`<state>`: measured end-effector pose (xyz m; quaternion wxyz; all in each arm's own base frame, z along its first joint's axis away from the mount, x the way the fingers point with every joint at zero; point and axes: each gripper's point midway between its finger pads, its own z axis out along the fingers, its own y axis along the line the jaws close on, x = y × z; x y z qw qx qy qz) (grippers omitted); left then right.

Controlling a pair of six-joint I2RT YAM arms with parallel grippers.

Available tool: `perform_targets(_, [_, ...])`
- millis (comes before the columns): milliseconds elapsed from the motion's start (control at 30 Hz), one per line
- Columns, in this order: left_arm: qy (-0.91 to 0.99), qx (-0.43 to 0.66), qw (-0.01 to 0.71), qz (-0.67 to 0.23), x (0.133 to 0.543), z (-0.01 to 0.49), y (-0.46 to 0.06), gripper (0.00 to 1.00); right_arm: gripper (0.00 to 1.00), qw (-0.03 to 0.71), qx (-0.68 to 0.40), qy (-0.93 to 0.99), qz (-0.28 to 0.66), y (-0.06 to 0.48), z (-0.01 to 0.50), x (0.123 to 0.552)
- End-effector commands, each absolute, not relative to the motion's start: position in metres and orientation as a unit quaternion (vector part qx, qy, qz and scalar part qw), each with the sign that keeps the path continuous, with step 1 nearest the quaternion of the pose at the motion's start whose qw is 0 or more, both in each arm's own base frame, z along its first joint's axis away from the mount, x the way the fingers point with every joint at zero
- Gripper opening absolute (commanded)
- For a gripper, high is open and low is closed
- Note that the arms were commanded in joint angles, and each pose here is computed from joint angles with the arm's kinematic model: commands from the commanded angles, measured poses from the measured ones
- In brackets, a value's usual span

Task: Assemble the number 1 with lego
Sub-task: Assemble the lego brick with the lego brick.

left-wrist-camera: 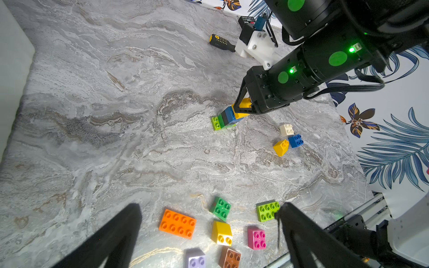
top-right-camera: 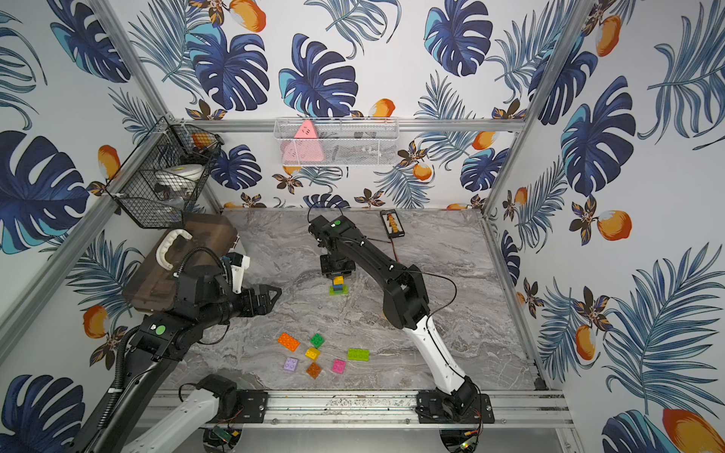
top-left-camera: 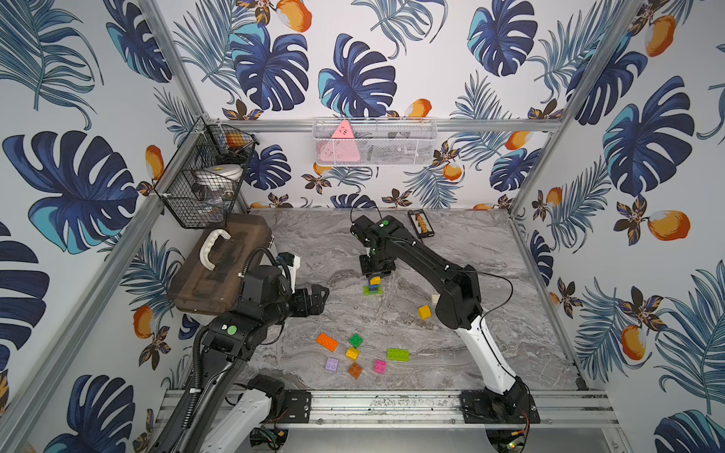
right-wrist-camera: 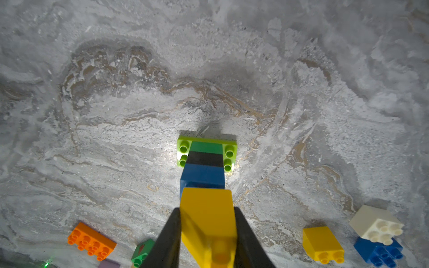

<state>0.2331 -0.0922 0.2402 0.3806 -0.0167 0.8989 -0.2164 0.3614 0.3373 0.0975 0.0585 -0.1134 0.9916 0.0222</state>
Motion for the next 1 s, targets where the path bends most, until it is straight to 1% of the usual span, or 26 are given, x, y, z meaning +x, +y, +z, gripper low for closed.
perform_targets(0, [0.896, -0.018, 0.386, -0.221, 0.234, 0.243, -0.093, 0.99, 0.26, 0.058, -0.107, 0.992, 0.024, 0.337, 0.097, 0.361])
perform_targets(367, [0.896, -0.018, 0.387, -0.219, 0.234, 0.243, -0.092, 0.99, 0.24, 0.057, -0.107, 0.992, 0.028, 0.341, 0.096, 0.362])
perform_targets(600, [0.895, -0.019, 0.387, -0.219, 0.234, 0.243, -0.092, 0.99, 0.24, 0.048, -0.104, 0.993, 0.01, 0.335, 0.087, 0.361])
perform_targets(967, [0.895, -0.02, 0.388, -0.219, 0.234, 0.244, -0.092, 0.99, 0.21, 0.043, -0.128, 0.991, -0.019, 0.331, 0.077, 0.365])
